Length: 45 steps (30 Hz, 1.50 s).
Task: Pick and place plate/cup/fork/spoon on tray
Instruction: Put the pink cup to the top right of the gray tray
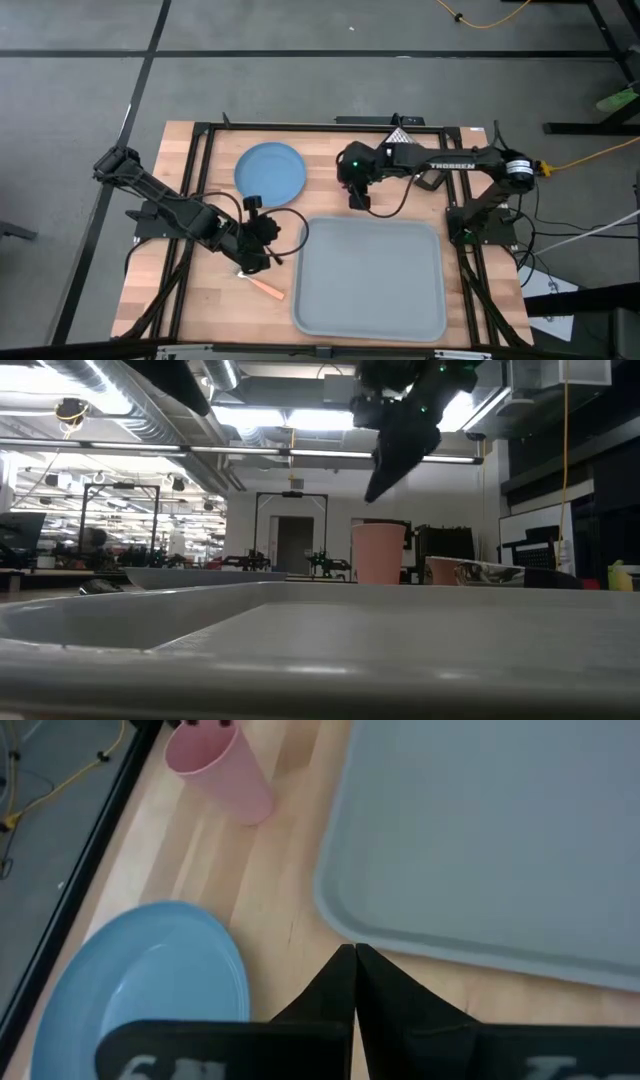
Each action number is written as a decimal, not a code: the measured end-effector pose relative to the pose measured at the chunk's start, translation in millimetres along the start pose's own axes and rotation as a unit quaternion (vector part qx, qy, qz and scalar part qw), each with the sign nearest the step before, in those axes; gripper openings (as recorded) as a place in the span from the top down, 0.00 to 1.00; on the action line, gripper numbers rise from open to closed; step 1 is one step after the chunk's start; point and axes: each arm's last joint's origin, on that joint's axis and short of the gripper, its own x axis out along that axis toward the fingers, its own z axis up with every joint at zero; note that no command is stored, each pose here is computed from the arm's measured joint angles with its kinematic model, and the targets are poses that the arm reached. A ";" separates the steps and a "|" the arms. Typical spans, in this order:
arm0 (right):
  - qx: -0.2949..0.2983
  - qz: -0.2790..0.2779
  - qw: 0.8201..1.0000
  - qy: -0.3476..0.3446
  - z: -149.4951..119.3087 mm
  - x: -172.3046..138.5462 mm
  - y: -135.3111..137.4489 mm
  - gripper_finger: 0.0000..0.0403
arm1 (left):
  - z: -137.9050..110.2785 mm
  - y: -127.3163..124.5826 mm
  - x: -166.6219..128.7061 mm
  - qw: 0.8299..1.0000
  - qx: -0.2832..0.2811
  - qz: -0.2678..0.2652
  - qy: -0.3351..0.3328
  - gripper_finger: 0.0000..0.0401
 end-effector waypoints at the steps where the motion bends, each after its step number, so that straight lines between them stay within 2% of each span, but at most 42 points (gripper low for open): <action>1: -0.004 0.003 1.000 0.011 -1.6 3.4 0.5 0.67 | -0.1 0.0 0.0 1.000 0.000 0.000 0.000 1.00; 7: -0.007 -0.004 0.999 0.040 -4.5 20.2 1.0 0.67 | -0.2 0.1 0.0 1.000 0.001 0.000 0.001 1.00; 13: -0.002 -0.042 0.996 0.072 -9.0 32.3 -4.4 0.67 | -0.6 -0.1 -0.2 1.000 0.002 0.000 0.002 1.00; 22: 0.065 -0.048 0.991 0.110 -17.4 51.6 -10.0 0.68 | -0.7 -0.1 -0.2 1.000 0.002 -0.002 0.003 1.00; 25: 0.094 -0.072 0.986 0.120 -19.1 55.6 -10.6 0.76 | -0.7 -0.1 -0.2 1.000 0.002 -0.002 0.003 1.00; 28: 0.111 -0.107 0.980 0.126 -18.6 55.2 -4.0 0.93 | -0.7 -0.1 -0.2 1.000 0.002 -0.002 0.003 1.00; 29: 0.108 -0.122 0.978 0.128 -17.9 53.0 0.3 0.96 | -0.6 -0.1 -0.2 1.000 0.001 -0.002 0.003 1.00; 32: 0.115 -0.152 0.973 0.133 -17.1 34.2 19.5 0.98 | -0.6 -0.1 -0.2 1.000 0.001 -0.001 0.003 1.00; 36: 0.144 -0.148 0.968 0.140 -21.6 -6.3 56.1 0.99 | -0.7 -0.1 -0.2 1.000 -0.001 -0.001 0.003 1.00; 40: 0.204 -0.127 0.964 0.112 -30.6 -53.2 101.6 0.99 | -1.2 0.1 -0.2 1.000 0.001 0.000 0.005 1.00; 45: 0.293 -0.105 0.947 0.080 -51.8 -101.0 146.2 0.99 | -1.4 0.2 -0.1 1.000 0.001 0.000 0.006 1.00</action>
